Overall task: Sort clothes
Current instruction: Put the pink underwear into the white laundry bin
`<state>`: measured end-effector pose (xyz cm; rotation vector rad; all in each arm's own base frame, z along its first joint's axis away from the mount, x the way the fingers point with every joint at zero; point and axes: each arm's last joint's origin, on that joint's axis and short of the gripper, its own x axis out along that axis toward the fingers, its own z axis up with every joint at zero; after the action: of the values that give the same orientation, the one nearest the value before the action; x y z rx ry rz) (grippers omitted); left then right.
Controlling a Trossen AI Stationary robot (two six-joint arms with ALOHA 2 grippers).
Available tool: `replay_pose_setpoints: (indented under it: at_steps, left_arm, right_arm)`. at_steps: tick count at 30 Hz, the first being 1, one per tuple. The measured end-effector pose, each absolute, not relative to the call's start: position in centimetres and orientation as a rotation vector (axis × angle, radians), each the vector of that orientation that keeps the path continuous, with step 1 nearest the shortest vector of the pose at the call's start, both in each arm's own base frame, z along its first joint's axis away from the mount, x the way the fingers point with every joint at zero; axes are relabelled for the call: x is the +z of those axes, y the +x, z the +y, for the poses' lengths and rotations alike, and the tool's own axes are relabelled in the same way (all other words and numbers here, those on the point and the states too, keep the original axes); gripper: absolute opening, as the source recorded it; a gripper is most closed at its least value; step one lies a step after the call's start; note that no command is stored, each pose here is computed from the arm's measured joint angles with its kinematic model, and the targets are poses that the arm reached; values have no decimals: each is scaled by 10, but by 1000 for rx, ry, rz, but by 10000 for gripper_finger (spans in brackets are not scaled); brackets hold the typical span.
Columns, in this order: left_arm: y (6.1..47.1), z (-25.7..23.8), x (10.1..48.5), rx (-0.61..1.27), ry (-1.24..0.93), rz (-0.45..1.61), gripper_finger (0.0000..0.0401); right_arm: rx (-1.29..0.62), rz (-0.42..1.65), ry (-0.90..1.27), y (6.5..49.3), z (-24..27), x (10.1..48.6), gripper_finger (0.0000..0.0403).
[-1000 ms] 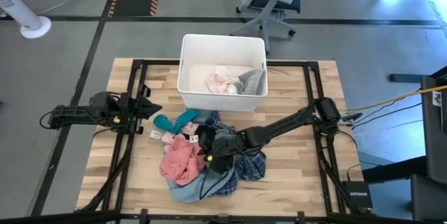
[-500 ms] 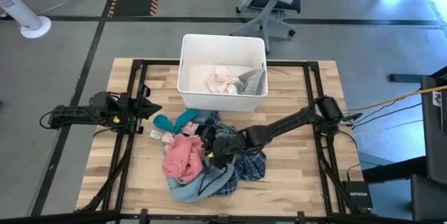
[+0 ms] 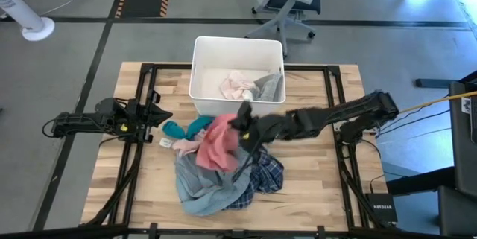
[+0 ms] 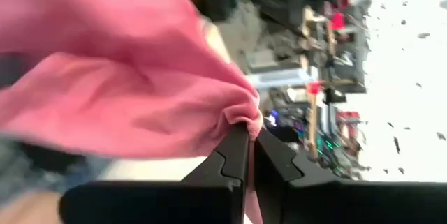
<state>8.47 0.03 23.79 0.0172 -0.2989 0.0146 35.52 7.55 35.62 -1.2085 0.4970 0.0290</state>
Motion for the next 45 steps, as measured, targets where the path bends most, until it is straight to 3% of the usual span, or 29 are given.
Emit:
replay_pose_setpoints:
  at_steps: [12,19,26,32,36,45]
  left_arm:
    - [85,0,238,17,26,-299,0]
    - [85,0,238,16,25,-299,0]
    - [85,0,238,16,25,-299,0]
    - [85,0,238,16,25,-299,0]
    - [85,0,238,17,25,-299,0]
    - [86,0,232,12,-20,-237,0]
  right_arm:
    - [-359,404,-1119,312,-15,425,19]
    - [-536,236,-1140,297,-55,455,19]
    - [-669,276,-1113,291,-91,456,19]
    - [-646,433,-1020,291,-112,437,21]
    - [-591,536,-948,293,-117,420,56]
    - [-381,743,-908,279,-83,403,201]
